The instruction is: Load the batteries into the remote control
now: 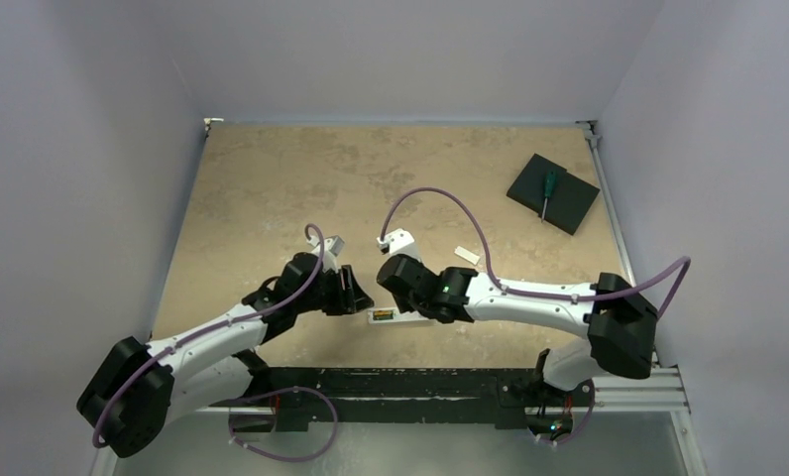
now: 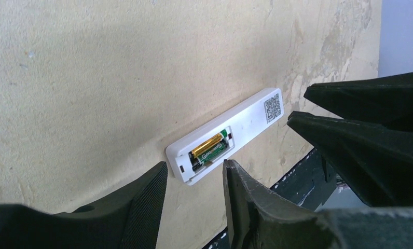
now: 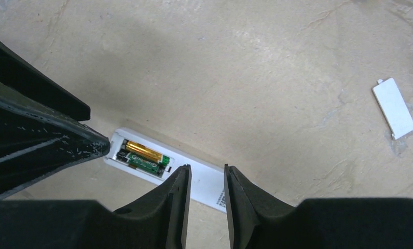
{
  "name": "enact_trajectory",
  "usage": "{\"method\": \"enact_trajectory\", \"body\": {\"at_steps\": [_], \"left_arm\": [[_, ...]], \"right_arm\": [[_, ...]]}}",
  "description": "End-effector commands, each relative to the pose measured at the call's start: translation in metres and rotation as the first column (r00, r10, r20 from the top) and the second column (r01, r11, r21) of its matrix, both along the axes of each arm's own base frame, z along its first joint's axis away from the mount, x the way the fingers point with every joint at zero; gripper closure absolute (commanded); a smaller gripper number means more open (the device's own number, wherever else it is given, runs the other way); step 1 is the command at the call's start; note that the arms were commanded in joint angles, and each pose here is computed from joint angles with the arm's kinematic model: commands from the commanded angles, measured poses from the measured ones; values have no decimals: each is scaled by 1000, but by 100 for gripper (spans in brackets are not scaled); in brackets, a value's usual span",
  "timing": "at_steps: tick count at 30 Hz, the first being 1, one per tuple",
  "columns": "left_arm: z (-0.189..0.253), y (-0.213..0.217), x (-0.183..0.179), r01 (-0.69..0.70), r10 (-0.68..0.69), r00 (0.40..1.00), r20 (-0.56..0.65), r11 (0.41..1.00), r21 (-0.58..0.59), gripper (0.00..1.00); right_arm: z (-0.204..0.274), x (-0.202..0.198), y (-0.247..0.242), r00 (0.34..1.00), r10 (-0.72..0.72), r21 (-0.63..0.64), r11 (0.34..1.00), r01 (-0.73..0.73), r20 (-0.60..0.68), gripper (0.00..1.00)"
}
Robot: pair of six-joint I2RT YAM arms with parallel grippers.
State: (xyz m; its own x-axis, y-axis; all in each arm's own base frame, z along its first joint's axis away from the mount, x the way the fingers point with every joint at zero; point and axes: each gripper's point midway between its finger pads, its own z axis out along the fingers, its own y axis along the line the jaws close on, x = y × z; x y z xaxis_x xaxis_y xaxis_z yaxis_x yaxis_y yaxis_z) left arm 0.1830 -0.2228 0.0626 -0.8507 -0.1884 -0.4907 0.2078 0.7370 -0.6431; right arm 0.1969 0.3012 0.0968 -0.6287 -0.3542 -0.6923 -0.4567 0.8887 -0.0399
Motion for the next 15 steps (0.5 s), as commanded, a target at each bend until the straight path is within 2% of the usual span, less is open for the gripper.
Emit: {"method": "enact_trajectory", "body": {"at_steps": [1,5,15], "left_arm": [[19,-8,17,9,-8,998,56,1000,-1,56],[23,-13,25,21,-21,998,64,1000,11,55],[21,-28,51,43,-47,996,76,997,58,54]], "right_arm": [[2,-6,-14,1000,-3,5,1000,3,-8,63],[-7,-17,-24,999,-4,23,1000,5,-46,69],[-28,-50,-39,987,30,114,993,-12,-159,94]]}}
